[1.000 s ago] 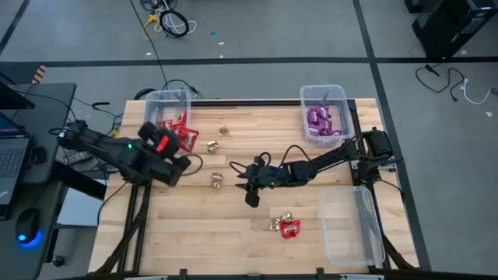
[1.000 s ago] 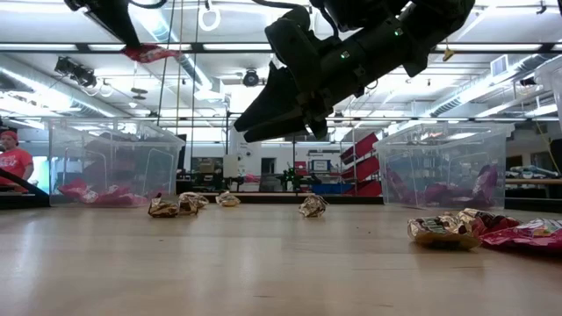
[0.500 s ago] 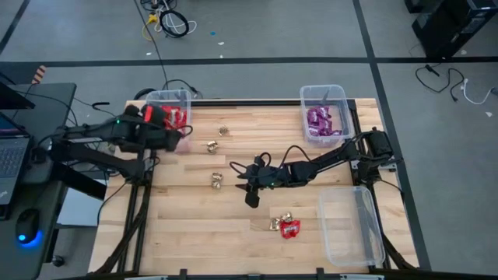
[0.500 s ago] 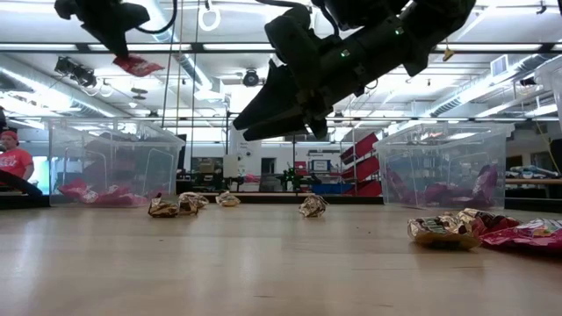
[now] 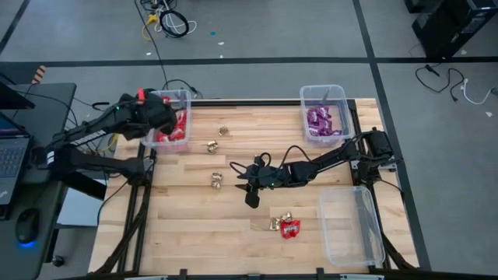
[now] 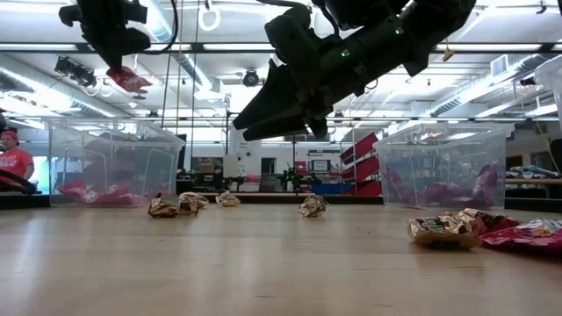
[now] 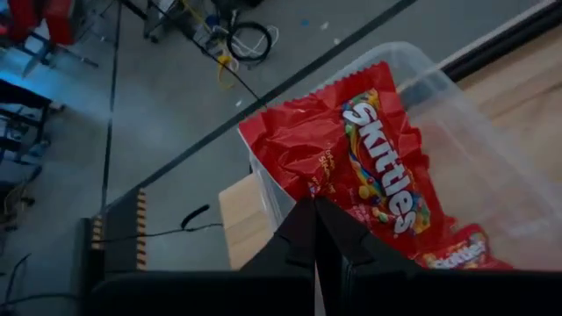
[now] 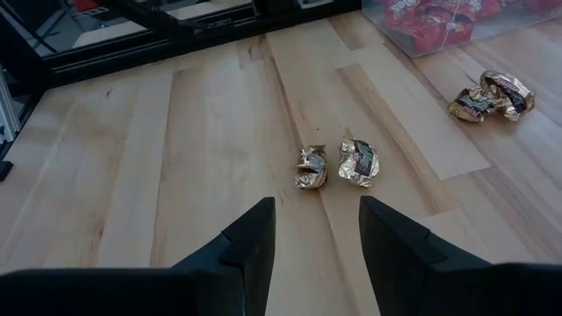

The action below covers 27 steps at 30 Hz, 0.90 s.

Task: Sort candy
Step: Put the red candy into the top left transparent bin

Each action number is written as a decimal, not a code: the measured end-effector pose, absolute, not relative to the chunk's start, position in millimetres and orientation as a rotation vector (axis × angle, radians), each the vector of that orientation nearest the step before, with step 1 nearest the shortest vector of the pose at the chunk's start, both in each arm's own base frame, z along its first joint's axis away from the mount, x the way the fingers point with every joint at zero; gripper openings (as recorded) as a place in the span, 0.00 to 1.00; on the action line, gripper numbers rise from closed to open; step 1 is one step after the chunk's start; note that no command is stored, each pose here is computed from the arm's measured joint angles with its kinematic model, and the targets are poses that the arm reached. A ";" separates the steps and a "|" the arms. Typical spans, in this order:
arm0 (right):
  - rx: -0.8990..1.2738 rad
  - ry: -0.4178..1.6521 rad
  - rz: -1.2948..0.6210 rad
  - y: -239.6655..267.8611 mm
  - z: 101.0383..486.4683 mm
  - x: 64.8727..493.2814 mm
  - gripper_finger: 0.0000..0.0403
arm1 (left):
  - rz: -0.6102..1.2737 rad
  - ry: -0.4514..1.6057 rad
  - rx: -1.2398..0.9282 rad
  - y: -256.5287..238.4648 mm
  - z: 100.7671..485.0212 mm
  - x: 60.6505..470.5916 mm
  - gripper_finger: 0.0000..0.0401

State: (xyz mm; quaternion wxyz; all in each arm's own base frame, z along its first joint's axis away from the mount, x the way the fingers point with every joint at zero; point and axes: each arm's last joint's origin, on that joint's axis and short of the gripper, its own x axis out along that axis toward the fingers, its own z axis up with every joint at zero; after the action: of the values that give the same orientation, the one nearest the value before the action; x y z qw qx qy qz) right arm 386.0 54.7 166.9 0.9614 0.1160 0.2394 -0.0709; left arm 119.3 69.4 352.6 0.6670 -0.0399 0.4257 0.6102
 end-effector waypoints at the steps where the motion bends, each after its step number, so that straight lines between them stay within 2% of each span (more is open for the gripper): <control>1: 0.235 0.485 -0.143 55.0 166.9 385.9 0.37 | 1.374 0.972 -0.098 72.5 352.6 118.8 0.00; 8: 0.235 0.485 -0.143 55.0 166.9 385.9 0.37 | 1.253 0.993 -0.184 97.4 342.2 125.1 0.00; 15: 0.243 0.486 -0.136 58.7 166.9 385.4 0.37 | 1.310 1.080 -0.240 121.1 309.5 116.8 0.00; 27: 0.258 0.484 -0.139 58.9 166.9 385.4 0.37 | 1.283 1.210 -0.313 151.4 263.9 119.6 0.00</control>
State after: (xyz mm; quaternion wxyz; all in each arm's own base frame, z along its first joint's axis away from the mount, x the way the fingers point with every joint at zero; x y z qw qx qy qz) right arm 385.4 58.9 166.9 0.9602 0.1275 0.2388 -0.0687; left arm 119.6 151.4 263.9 0.6249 -0.1365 0.5275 0.5591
